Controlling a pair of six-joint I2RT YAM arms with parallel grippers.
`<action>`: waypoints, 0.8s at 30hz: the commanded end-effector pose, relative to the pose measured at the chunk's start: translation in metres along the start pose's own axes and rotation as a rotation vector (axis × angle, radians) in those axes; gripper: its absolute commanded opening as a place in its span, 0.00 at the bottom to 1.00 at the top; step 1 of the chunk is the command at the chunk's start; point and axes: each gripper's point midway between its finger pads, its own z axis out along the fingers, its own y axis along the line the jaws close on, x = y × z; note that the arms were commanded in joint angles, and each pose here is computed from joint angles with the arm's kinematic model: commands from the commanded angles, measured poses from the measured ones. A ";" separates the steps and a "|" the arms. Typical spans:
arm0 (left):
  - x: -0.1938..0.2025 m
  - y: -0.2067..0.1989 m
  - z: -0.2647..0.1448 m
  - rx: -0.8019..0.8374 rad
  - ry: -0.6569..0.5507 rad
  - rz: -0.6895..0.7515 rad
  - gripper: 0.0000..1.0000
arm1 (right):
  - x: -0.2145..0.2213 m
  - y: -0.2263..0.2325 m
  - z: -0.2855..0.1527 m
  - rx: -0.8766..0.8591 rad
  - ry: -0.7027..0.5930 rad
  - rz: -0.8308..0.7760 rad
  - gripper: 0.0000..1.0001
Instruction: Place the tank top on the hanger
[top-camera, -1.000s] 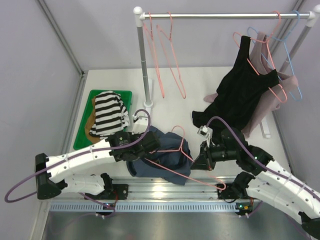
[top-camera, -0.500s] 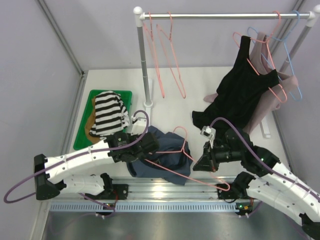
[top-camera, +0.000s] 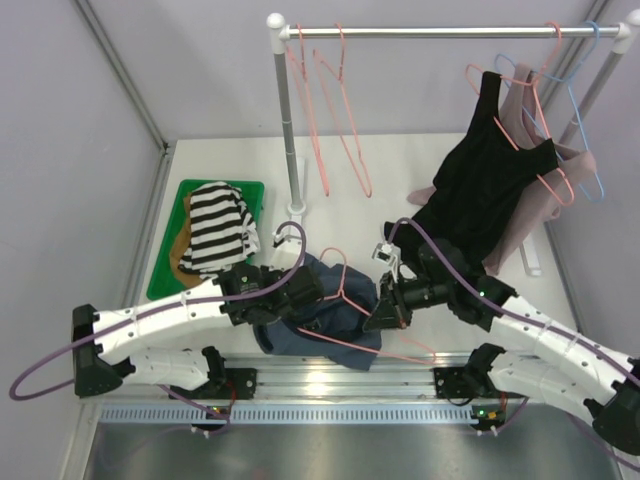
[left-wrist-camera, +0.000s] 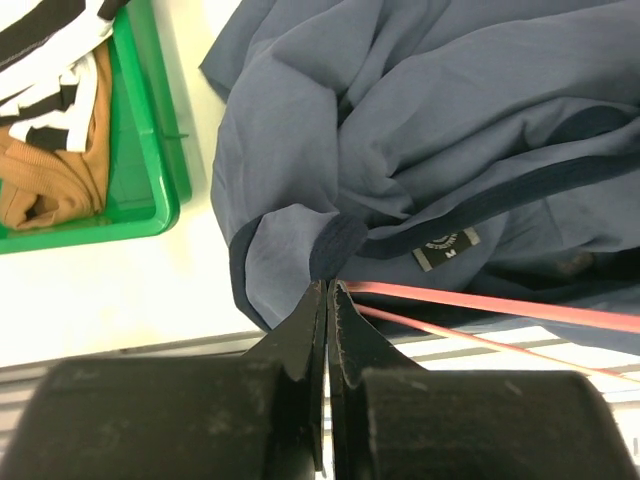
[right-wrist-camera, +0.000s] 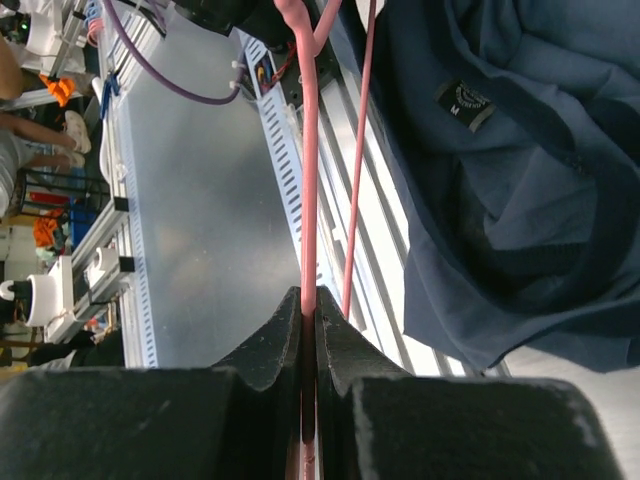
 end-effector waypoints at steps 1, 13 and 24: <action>-0.020 -0.013 -0.010 0.055 -0.064 -0.017 0.00 | -0.026 0.010 0.012 -0.089 -0.074 -0.128 0.00; -0.029 -0.030 -0.014 0.099 -0.102 0.000 0.00 | -0.042 0.009 0.052 -0.158 -0.116 -0.173 0.00; -0.033 -0.024 -0.016 0.123 -0.170 -0.084 0.06 | -0.056 -0.010 0.075 -0.098 -0.171 -0.170 0.00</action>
